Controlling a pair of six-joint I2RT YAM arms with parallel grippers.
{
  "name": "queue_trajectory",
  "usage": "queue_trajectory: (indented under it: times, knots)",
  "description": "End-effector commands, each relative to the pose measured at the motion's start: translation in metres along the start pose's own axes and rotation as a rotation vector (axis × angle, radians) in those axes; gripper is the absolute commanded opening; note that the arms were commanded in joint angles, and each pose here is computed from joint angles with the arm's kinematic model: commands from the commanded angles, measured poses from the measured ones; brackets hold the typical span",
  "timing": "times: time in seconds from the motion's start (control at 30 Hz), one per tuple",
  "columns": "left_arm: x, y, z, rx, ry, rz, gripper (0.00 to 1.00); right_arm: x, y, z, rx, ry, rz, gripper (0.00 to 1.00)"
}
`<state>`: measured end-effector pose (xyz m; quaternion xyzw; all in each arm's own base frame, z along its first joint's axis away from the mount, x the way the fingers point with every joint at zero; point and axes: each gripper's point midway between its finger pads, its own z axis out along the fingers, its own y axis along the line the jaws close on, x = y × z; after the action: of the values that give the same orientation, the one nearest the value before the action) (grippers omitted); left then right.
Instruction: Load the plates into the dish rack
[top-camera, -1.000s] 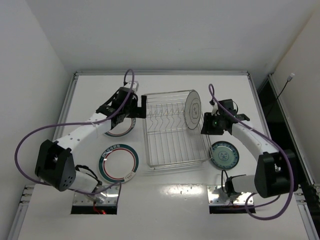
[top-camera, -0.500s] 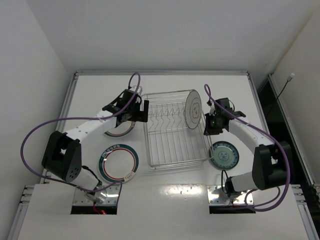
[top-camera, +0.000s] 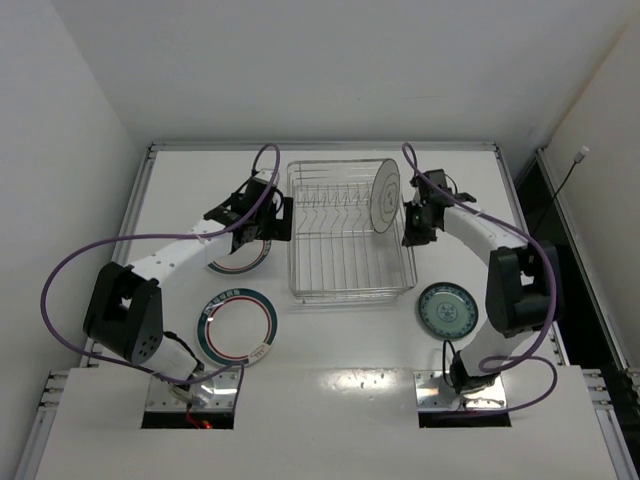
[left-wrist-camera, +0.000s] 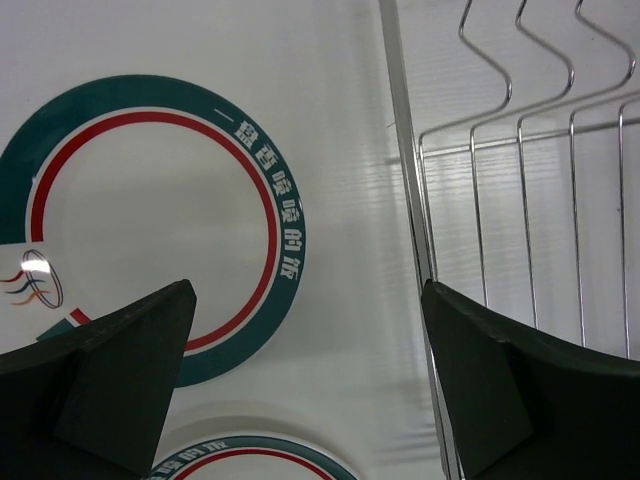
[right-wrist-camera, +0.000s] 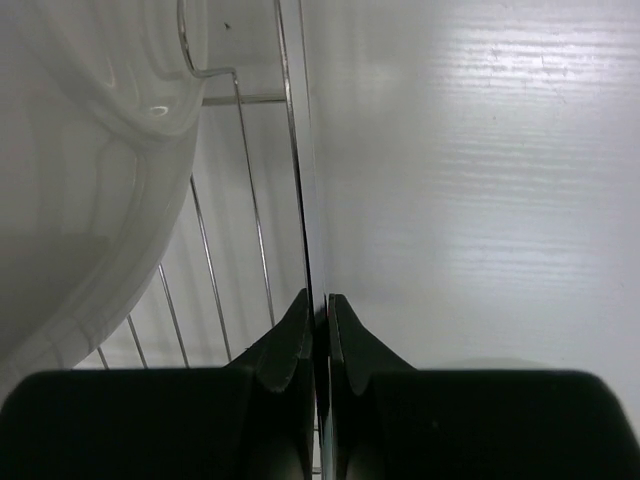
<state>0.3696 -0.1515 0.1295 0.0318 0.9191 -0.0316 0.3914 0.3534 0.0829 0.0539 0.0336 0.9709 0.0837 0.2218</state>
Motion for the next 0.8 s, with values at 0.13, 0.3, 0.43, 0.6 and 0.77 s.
queue_trajectory:
  times: [0.13, 0.3, 0.43, 0.6, 0.77]
  knots:
    - [-0.019, 0.01, -0.012, -0.047, -0.048, -0.017, 0.95, -0.048, 0.023, -0.017, -0.093, -0.148, 0.069, 0.28]
    - [-0.028, 0.016, -0.021, -0.068, -0.084, -0.026, 0.95, -0.057, 0.013, -0.074, -0.077, -0.253, 0.048, 1.0]
    - [-0.026, 0.018, -0.021, -0.08, -0.077, -0.024, 0.95, -0.046, -0.026, -0.113, 0.068, -0.32, 0.116, 1.0]
    - [-0.027, 0.018, -0.022, -0.081, -0.075, -0.023, 0.95, -0.001, -0.087, -0.121, 0.152, -0.307, 0.325, 1.0]
    - [-0.025, 0.02, -0.023, -0.092, -0.07, -0.021, 0.95, 0.051, -0.134, -0.095, 0.146, -0.188, 0.577, 1.0]
